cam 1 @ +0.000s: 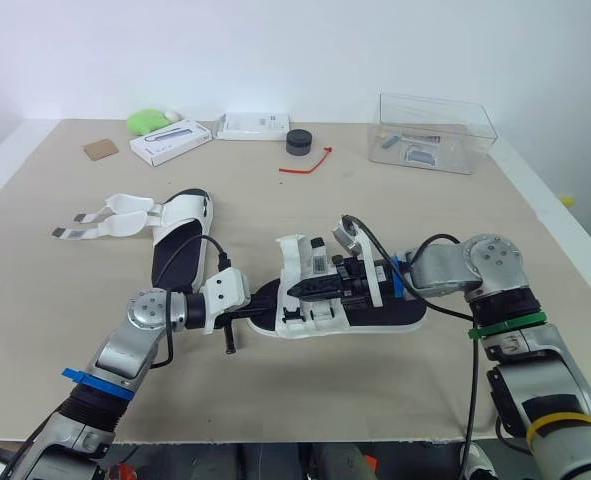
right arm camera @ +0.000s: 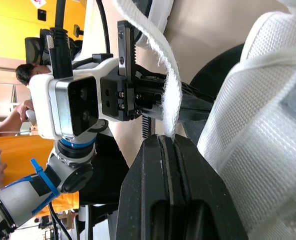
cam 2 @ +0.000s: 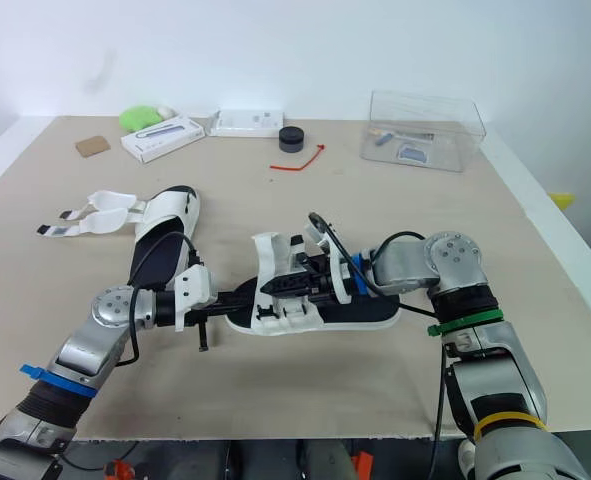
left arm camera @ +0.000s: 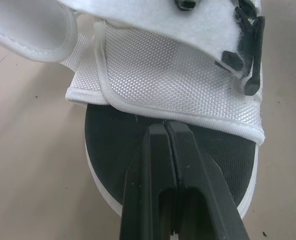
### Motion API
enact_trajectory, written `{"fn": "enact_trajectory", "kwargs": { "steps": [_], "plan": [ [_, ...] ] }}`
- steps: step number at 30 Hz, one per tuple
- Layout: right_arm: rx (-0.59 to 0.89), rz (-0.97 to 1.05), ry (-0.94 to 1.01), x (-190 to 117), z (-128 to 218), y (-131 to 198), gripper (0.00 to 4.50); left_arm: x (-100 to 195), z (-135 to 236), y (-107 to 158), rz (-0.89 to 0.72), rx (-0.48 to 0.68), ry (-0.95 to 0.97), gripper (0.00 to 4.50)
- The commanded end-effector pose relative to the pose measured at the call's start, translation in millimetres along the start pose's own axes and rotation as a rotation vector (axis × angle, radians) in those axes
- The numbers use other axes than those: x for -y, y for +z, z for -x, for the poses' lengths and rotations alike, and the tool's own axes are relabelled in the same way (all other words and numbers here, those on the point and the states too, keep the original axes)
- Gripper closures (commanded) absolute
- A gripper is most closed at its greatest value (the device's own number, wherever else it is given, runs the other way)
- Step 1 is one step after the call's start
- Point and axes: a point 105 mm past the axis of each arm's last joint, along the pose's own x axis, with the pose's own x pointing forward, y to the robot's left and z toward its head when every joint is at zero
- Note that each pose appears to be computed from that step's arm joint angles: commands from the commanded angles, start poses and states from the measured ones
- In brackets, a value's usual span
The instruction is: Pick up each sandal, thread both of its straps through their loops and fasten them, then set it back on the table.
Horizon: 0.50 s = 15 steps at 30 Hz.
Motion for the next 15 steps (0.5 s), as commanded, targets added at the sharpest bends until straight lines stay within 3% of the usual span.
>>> {"fn": "enact_trajectory", "kwargs": {
  "steps": [1, 15],
  "plan": [
    [-0.003, 0.029, 0.042, -9, 3, -4, 4.45, 11, -2, -14, 0.028, -0.055, -0.037, 4.50],
    [0.002, 0.036, -0.080, 9, 5, -16, 4.45, 13, -3, -15, 0.031, -0.054, -0.037, 4.50]
  ]
}}
